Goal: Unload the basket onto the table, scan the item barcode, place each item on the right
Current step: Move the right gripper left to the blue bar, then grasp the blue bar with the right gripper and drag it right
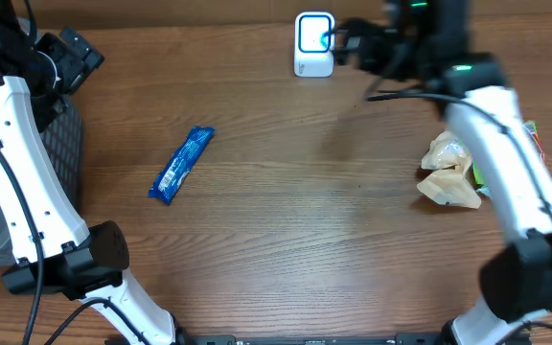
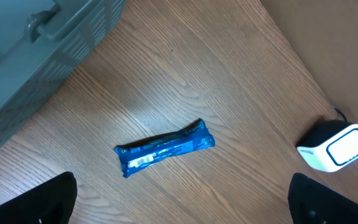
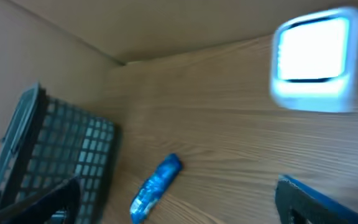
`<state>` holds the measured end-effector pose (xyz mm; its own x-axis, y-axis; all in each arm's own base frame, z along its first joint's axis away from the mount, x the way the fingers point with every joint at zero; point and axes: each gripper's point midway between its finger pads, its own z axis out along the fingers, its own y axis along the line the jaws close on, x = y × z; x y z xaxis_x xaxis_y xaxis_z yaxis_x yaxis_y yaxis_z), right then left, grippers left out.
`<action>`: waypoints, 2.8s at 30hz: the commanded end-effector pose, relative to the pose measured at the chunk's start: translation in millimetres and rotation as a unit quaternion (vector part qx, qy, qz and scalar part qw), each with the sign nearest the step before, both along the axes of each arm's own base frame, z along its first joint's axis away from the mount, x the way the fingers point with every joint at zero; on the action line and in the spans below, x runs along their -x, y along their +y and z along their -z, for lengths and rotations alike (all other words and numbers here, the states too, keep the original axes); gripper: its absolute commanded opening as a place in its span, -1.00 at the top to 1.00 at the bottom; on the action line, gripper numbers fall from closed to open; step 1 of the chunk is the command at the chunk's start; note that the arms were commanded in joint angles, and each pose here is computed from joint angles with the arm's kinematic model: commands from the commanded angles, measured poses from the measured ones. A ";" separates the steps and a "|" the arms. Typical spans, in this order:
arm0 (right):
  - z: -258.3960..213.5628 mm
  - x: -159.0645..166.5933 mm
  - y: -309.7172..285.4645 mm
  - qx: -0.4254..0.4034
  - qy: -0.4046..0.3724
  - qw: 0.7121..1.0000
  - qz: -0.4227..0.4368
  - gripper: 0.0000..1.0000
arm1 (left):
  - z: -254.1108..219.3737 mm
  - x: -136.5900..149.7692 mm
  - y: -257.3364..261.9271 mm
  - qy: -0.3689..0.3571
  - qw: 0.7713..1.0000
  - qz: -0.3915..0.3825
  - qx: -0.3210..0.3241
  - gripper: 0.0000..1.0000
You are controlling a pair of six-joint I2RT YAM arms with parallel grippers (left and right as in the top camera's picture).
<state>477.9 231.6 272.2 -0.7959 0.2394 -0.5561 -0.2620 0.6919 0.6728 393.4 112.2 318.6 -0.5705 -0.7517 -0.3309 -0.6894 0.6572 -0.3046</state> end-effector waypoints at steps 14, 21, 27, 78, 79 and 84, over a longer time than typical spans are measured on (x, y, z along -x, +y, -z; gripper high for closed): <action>163.2 45.4 240.3 0.050 0.049 0.984 -0.162 -0.61 | -13.4 4.7 -5.3 -0.018 1.000 0.001 -0.002 -1.00; 208.5 64.7 275.5 0.131 0.003 0.967 -0.218 -0.75 | -13.4 4.7 -5.3 -0.018 1.000 0.001 -0.002 -1.00; 235.2 57.5 282.9 0.171 -0.036 0.964 -0.199 -0.61 | -13.4 4.7 -5.3 -0.018 1.000 0.001 -0.002 -1.00; 201.8 72.3 14.6 0.173 0.182 0.898 -0.361 -0.92 | -13.4 4.7 -5.3 -0.018 1.000 0.001 -0.002 -1.00; 205.5 75.6 23.7 0.177 0.168 0.894 -0.377 -0.92 | -13.4 4.7 -5.3 -0.018 1.000 0.001 -0.002 -1.00; 235.5 88.9 36.8 0.238 0.158 0.872 -0.397 -0.92 | -13.4 4.7 -5.3 -0.018 1.000 0.001 -0.002 -1.00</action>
